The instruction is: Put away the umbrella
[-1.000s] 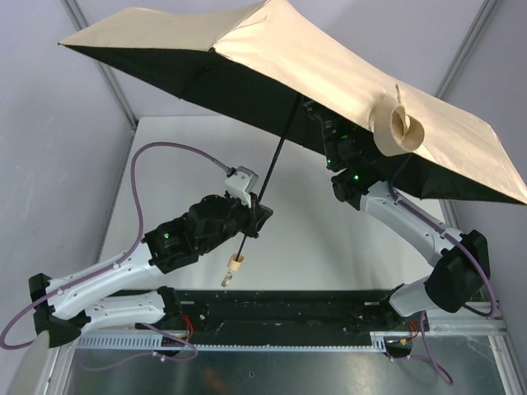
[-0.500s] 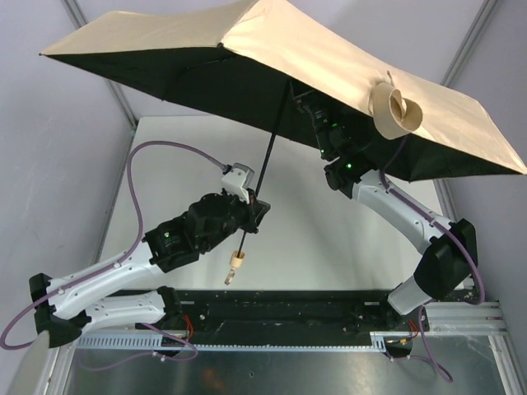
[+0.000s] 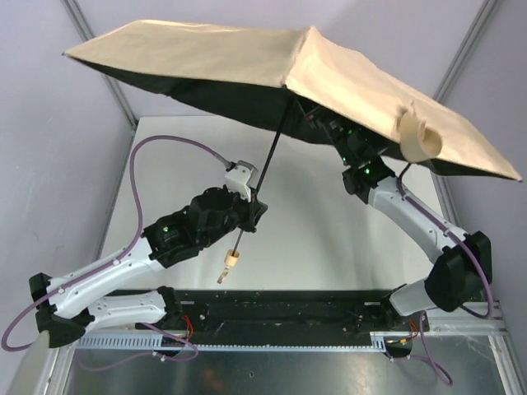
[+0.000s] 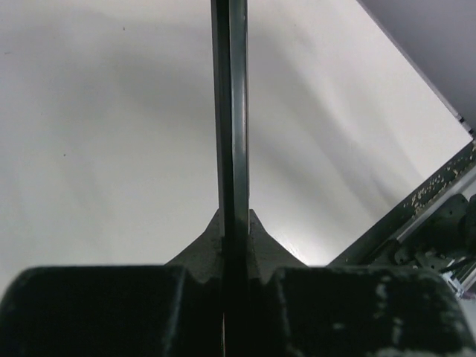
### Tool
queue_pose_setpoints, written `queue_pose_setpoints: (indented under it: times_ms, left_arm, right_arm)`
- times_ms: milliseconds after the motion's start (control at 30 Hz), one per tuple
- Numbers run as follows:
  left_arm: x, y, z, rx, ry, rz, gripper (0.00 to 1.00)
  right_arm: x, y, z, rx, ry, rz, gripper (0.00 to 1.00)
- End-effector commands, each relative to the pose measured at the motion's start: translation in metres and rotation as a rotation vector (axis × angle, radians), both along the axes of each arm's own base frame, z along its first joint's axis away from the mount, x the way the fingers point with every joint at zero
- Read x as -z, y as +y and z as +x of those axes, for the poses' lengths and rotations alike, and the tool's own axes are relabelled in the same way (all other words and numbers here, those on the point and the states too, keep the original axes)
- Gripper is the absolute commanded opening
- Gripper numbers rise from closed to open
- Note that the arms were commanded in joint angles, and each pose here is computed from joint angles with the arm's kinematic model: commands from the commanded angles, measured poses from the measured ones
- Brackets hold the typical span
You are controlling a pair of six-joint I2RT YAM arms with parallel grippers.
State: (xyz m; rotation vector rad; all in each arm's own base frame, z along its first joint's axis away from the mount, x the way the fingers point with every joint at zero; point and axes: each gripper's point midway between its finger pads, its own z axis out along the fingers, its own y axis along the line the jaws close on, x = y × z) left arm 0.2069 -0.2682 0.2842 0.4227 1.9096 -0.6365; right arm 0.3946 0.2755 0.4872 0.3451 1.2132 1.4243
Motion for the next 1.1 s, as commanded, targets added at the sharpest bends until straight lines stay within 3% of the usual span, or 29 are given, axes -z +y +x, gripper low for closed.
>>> queue_pose_setpoints:
  times_ms: [0,167,467,667,833,1067]
  left_arm:
    - [-0.089,-0.001,0.013,0.005,-0.186,-0.163,0.0]
    - [-0.087,-0.008,0.012,0.028,-0.166,-0.172,0.0]
    - [-0.082,-0.023,0.004,0.089,-0.11,-0.197,0.01]
    - [-0.076,-0.027,0.001,0.128,-0.077,-0.199,0.29]
    - [-0.044,-0.036,-0.016,0.214,0.021,-0.193,0.54]
    - [-0.002,-0.052,-0.058,0.395,0.212,-0.209,0.74]
  right_arm:
    - [0.043,0.052,-0.078,-0.261,0.023,-0.071,0.0]
    - [0.093,0.074,-0.112,-0.252,0.101,-0.113,0.0]
    - [0.074,0.043,-0.079,-0.265,0.099,-0.001,0.0]
    - [0.068,0.012,-0.062,-0.247,0.104,0.099,0.0]
    - [0.048,-0.022,-0.047,-0.238,0.067,0.225,0.0]
    - [0.051,-0.041,-0.024,-0.181,0.042,0.245,0.0]
